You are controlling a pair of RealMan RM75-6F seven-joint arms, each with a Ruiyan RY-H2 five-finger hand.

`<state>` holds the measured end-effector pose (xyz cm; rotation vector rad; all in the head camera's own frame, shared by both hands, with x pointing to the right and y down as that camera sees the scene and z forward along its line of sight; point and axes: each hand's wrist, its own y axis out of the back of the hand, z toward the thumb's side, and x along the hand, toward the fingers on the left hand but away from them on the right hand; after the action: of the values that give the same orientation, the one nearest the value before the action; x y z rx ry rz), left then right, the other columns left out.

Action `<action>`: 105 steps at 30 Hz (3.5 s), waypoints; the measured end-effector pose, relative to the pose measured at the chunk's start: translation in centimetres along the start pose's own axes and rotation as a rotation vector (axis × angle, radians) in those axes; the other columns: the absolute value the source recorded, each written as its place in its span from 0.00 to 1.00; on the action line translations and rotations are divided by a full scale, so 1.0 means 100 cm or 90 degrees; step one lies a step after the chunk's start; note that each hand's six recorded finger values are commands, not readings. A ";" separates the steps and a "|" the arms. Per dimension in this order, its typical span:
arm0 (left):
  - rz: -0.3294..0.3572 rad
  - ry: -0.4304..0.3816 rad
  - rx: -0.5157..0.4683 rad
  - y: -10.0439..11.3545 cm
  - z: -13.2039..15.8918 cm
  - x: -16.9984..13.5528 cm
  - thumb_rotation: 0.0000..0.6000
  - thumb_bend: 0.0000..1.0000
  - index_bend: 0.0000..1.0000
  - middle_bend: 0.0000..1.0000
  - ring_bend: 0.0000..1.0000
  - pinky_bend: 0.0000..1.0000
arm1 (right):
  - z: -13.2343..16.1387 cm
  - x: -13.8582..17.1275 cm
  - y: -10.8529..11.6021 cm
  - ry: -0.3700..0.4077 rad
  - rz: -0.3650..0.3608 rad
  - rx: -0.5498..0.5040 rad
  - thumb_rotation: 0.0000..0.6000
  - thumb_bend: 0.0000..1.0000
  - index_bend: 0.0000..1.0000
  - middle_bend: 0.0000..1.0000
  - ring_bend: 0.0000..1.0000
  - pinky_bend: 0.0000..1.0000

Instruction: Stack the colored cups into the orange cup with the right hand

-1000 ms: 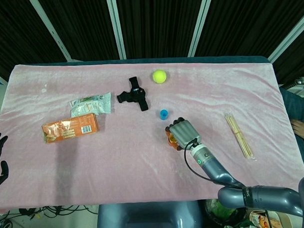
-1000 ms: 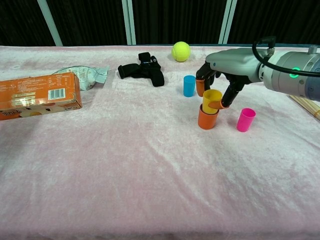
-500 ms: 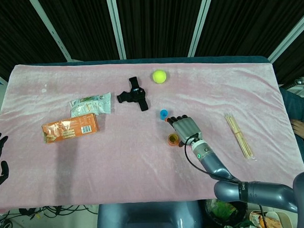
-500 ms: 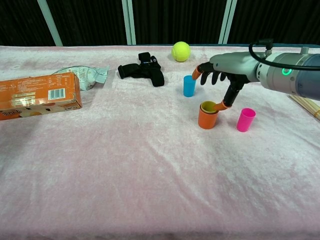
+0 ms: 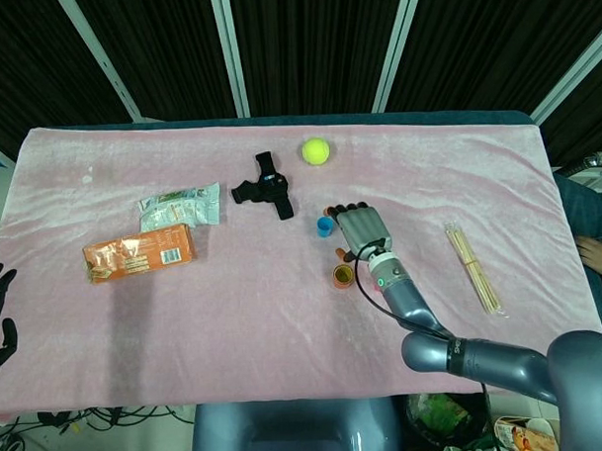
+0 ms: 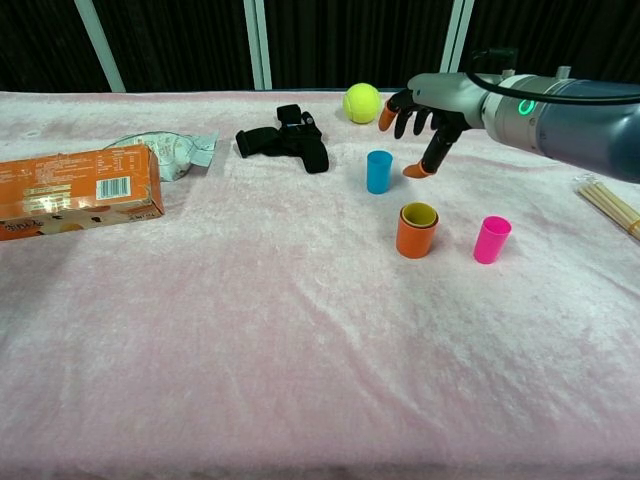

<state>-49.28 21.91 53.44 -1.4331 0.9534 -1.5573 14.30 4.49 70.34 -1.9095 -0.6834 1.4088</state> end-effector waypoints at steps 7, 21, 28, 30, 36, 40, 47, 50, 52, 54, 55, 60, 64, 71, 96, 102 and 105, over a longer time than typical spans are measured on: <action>-0.009 -0.007 0.005 -0.004 0.002 0.000 1.00 0.71 0.06 0.02 0.00 0.01 | -0.006 -0.024 -0.006 -0.022 -0.007 0.007 1.00 0.23 0.26 0.25 0.23 0.21; -0.008 -0.001 0.006 -0.003 0.001 0.000 1.00 0.71 0.06 0.01 0.00 0.01 | 0.009 -0.045 -0.019 0.002 0.002 -0.006 1.00 0.24 0.32 0.33 0.23 0.21; -0.008 0.002 0.005 -0.003 0.000 0.000 1.00 0.71 0.05 0.01 0.00 0.01 | 0.005 -0.051 -0.022 -0.005 0.000 0.004 1.00 0.26 0.35 0.36 0.23 0.21; -0.008 0.002 0.005 -0.003 0.000 0.000 1.00 0.71 0.06 0.01 0.00 0.01 | 0.004 -0.052 -0.024 -0.007 0.004 0.004 1.00 0.28 0.36 0.37 0.23 0.21; -0.009 0.003 0.006 -0.003 -0.001 0.000 1.00 0.71 0.05 0.01 0.00 0.01 | 0.005 -0.054 -0.030 -0.004 0.010 0.009 1.00 0.35 0.41 0.43 0.24 0.21; -0.008 0.004 0.006 -0.002 -0.001 0.000 1.00 0.71 0.06 0.01 0.00 0.01 | 0.007 -0.055 -0.032 -0.003 0.011 0.010 1.00 0.35 0.47 0.46 0.26 0.21; -0.009 0.004 0.005 -0.003 -0.001 0.001 1.00 0.71 0.05 0.01 0.00 0.01 | 0.006 -0.055 -0.029 -0.006 -0.005 0.007 1.00 0.36 0.50 0.47 0.26 0.21; -0.009 0.003 0.005 -0.003 -0.001 0.000 1.00 0.71 0.06 0.01 0.00 0.01 | 0.007 -0.053 -0.025 0.000 -0.008 -0.001 1.00 0.36 0.50 0.47 0.26 0.21; -0.009 0.003 0.004 -0.003 -0.001 0.000 1.00 0.71 0.06 0.01 0.00 0.01 | 0.010 -0.050 -0.022 0.009 -0.009 -0.007 1.00 0.36 0.50 0.47 0.27 0.21; -0.009 0.003 0.005 -0.003 -0.001 0.000 1.00 0.71 0.06 0.01 0.00 0.01 | 0.012 -0.044 -0.018 0.020 -0.010 -0.010 1.00 0.36 0.50 0.47 0.27 0.21; -0.009 0.003 0.005 -0.003 -0.001 0.000 1.00 0.71 0.06 0.01 0.00 0.01 | 0.014 -0.041 -0.016 0.026 -0.010 -0.011 1.00 0.36 0.50 0.47 0.27 0.21; -0.010 -0.001 0.006 -0.003 0.001 0.000 1.00 0.71 0.05 0.01 0.00 0.01 | 0.022 -0.018 0.000 0.061 -0.015 -0.018 1.00 0.36 0.50 0.47 0.27 0.21; -0.010 -0.003 0.006 -0.003 0.002 0.000 1.00 0.71 0.06 0.01 0.00 0.01 | 0.025 0.006 0.013 0.080 -0.013 -0.029 1.00 0.36 0.50 0.47 0.27 0.21; -0.008 -0.004 0.005 -0.002 0.002 -0.001 1.00 0.71 0.06 0.01 0.00 0.01 | 0.016 0.049 0.029 0.082 -0.011 -0.011 1.00 0.36 0.50 0.47 0.26 0.21; -0.008 0.000 0.010 -0.003 0.001 0.000 1.00 0.71 0.06 0.01 0.00 0.01 | 0.001 0.087 -0.001 0.083 -0.007 0.024 1.00 0.36 0.50 0.48 0.27 0.21; -0.007 0.002 0.010 -0.002 0.000 0.000 1.00 0.71 0.06 0.01 0.00 0.01 | -0.002 0.083 -0.008 0.077 0.003 0.025 1.00 0.36 0.50 0.48 0.27 0.21; -0.007 0.003 0.011 -0.002 -0.001 0.000 1.00 0.71 0.06 0.01 0.00 0.01 | -0.002 0.082 -0.010 0.076 0.006 0.020 1.00 0.36 0.50 0.48 0.27 0.21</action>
<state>-49.35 22.03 53.65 -1.4265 0.9341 -1.5735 16.80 11.14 66.15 -1.9558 -0.5931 1.2922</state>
